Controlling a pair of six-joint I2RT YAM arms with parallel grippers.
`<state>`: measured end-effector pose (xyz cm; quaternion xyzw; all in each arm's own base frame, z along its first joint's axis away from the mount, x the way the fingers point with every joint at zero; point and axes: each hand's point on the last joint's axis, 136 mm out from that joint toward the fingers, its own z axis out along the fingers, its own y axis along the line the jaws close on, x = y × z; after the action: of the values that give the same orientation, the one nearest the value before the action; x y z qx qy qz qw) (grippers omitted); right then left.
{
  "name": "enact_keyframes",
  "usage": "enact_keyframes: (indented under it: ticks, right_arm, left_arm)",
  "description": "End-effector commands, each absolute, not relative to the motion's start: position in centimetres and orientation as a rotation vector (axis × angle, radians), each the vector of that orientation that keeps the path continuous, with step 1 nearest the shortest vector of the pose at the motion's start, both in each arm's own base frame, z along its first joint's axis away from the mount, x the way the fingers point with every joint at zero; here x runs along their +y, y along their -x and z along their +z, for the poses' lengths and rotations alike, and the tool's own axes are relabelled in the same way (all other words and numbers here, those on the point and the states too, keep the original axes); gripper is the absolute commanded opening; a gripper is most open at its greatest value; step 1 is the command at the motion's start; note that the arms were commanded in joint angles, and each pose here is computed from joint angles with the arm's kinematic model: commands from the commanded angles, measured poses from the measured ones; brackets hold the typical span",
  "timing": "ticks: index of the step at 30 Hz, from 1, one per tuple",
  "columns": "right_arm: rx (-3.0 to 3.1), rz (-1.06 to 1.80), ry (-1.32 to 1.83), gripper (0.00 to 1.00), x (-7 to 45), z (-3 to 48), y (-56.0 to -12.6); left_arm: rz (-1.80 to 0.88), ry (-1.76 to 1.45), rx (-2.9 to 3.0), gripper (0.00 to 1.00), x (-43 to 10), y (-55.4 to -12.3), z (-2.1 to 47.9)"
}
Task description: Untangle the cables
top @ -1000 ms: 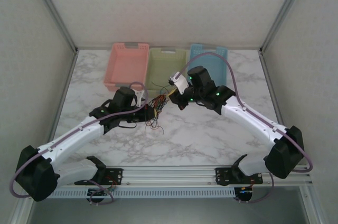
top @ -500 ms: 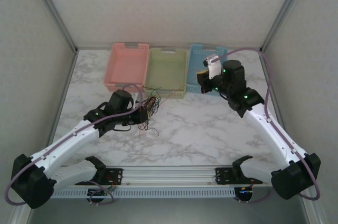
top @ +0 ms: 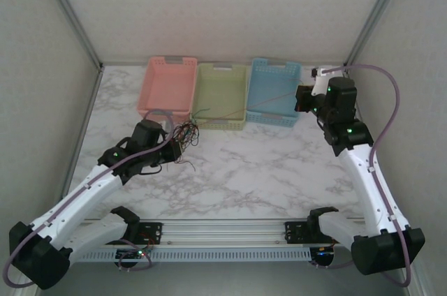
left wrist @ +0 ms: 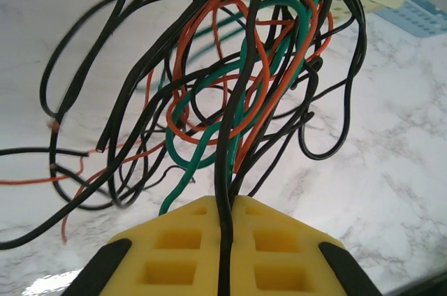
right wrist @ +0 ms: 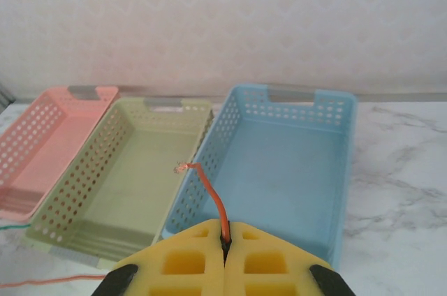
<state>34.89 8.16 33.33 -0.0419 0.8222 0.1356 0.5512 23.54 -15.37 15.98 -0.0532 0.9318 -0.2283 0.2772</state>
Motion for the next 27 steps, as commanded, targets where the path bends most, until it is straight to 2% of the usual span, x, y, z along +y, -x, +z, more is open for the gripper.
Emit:
enact_keyframes:
  ticks: [1, 20, 27]
  right_arm:
    - [1.830, 0.219, -0.054, 0.00, 4.4, 37.8, -34.0]
    - [1.782, -0.306, -0.332, 0.00, -4.8, 39.1, -29.8]
    - [1.810, -0.369, -0.349, 0.00, -5.6, 38.0, -29.5]
  left_arm:
    - [-0.337, 0.281, 2.547, 0.00, -11.0, -23.2, 14.1]
    - [-0.122, 0.645, 2.399, 0.00, -3.3, -23.8, 16.0]
    - [-0.137, 0.745, 2.361, 0.00, -1.6, -24.0, 16.5]
